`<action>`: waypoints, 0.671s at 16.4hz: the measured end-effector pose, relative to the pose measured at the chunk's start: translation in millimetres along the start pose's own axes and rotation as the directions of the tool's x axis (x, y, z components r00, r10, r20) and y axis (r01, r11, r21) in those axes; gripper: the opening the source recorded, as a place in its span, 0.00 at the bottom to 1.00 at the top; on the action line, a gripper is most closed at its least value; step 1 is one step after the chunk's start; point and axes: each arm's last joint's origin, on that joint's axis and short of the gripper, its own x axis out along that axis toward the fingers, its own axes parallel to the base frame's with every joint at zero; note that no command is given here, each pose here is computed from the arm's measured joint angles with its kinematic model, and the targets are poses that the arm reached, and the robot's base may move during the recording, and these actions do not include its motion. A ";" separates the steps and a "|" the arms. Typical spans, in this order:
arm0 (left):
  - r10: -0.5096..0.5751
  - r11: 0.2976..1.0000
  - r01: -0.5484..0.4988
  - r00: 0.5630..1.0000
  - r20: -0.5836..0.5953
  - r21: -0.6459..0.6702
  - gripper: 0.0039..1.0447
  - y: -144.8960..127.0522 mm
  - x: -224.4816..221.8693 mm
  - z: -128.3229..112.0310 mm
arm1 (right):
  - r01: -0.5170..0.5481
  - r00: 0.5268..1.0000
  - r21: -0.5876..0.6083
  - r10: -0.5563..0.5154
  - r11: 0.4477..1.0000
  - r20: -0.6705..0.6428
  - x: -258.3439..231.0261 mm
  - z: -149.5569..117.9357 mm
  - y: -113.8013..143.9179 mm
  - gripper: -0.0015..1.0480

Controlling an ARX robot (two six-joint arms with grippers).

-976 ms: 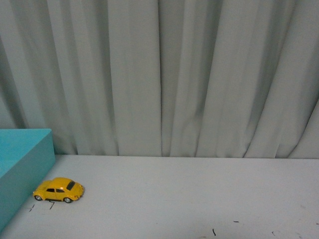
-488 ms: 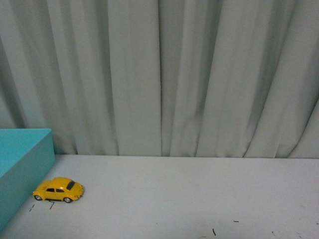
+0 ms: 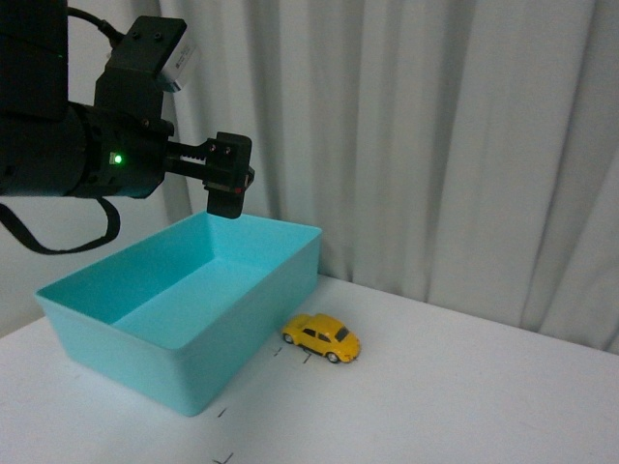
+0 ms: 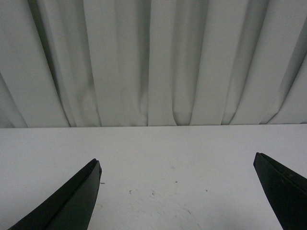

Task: Wind up and store yellow beetle toy

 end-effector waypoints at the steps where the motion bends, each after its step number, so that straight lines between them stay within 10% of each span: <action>1: -0.046 0.996 0.047 0.999 -0.015 0.070 0.94 -1.9 21.1 10.3 | 0.000 1.000 0.000 0.000 1.000 0.000 0.0 0.0 0.0 0.94; 5: -0.352 0.840 0.373 0.927 -0.128 0.393 0.94 -32.6 81.5 53.1 | 0.000 1.000 0.000 0.000 1.000 0.000 0.0 0.0 0.0 0.94; 11: -0.366 0.371 0.574 0.813 -0.453 0.730 0.94 -60.4 127.6 69.6 | 0.000 1.000 0.000 0.000 1.000 0.000 0.0 0.0 0.0 0.94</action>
